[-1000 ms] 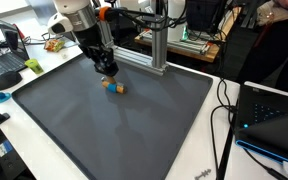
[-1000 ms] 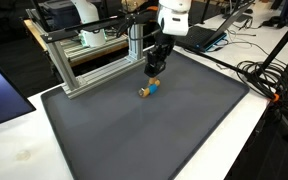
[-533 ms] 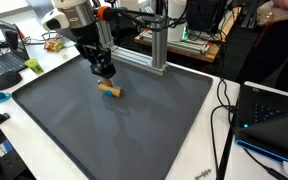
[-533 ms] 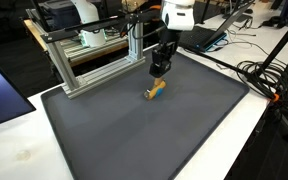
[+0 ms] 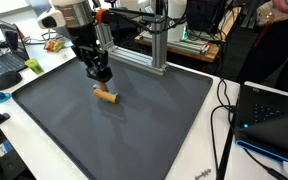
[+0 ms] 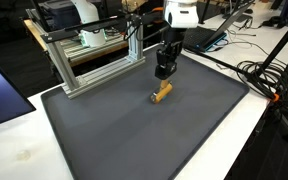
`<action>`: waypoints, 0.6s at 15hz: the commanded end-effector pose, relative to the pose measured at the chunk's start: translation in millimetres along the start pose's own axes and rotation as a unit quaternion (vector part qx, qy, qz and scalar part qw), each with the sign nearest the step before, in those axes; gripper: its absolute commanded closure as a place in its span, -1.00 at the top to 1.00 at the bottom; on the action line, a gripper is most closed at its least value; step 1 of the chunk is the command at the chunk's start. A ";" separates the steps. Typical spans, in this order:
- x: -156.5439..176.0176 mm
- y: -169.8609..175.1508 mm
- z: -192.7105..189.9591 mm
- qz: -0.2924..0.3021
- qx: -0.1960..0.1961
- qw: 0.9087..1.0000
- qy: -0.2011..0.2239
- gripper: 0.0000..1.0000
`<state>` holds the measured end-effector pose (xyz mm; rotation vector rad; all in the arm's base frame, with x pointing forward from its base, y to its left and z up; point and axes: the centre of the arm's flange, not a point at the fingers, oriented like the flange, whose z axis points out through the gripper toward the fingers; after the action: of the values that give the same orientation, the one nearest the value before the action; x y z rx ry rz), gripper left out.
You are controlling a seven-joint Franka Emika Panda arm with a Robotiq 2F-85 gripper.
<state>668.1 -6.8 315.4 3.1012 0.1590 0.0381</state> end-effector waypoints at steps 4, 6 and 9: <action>6.7 -5.5 8.1 0.009 0.028 0.999 0.033 -0.56; 7.8 -5.8 9.3 0.011 0.026 0.999 0.036 -0.56; 8.6 -5.8 10.2 0.012 0.029 0.999 0.044 -0.56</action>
<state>675.9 -5.3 312.6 3.1216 0.1356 0.1452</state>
